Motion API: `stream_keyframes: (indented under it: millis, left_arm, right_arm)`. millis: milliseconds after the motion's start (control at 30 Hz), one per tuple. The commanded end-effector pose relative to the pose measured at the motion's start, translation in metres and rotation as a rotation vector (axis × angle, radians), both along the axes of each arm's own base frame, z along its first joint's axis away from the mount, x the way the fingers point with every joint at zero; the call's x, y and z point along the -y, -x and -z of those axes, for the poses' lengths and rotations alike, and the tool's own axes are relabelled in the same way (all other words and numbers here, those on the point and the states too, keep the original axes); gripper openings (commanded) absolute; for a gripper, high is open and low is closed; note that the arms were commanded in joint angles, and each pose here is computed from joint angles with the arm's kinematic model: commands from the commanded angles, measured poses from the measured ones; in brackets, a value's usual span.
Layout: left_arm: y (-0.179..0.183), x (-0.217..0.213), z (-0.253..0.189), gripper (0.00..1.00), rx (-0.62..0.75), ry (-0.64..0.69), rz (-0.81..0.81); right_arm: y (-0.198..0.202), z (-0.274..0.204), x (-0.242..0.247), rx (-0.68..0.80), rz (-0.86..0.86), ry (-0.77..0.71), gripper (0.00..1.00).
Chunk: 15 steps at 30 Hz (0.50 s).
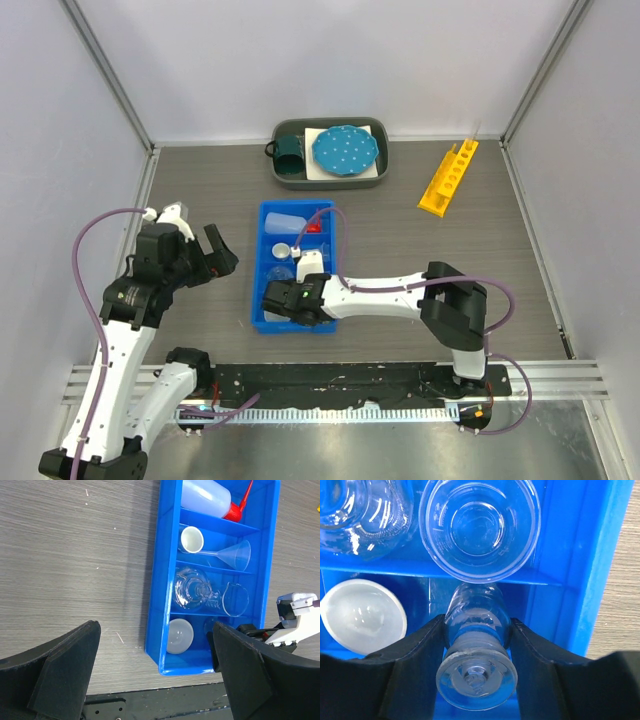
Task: Organize the chemistry lab equipment
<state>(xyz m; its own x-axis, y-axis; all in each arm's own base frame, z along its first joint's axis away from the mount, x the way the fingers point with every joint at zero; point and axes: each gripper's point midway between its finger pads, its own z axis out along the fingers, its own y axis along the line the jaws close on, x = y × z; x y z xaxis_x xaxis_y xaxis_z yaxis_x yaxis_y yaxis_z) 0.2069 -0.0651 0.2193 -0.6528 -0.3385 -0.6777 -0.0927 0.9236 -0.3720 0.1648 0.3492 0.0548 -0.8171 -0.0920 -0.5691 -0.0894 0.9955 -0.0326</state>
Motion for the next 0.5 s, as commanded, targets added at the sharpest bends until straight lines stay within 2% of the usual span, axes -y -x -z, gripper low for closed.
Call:
stream_keyframes:
  millis: [0, 300, 467]
  left_arm:
    - [-0.002, -0.001, -0.007, 1.00, 0.028, -0.006, -0.002]
    - [-0.004, -0.002, -0.011, 1.00, 0.033, -0.018, 0.006]
    - [-0.005, -0.002, -0.015, 1.00, 0.036, -0.026, 0.010]
  right_arm:
    - [-0.003, -0.001, -0.001, 0.013, 0.004, -0.007, 0.60]
    - [-0.005, -0.015, -0.006, 0.026, -0.023, -0.007, 0.72]
    - [-0.010, -0.047, -0.008, 0.078, -0.035, 0.005, 0.77]
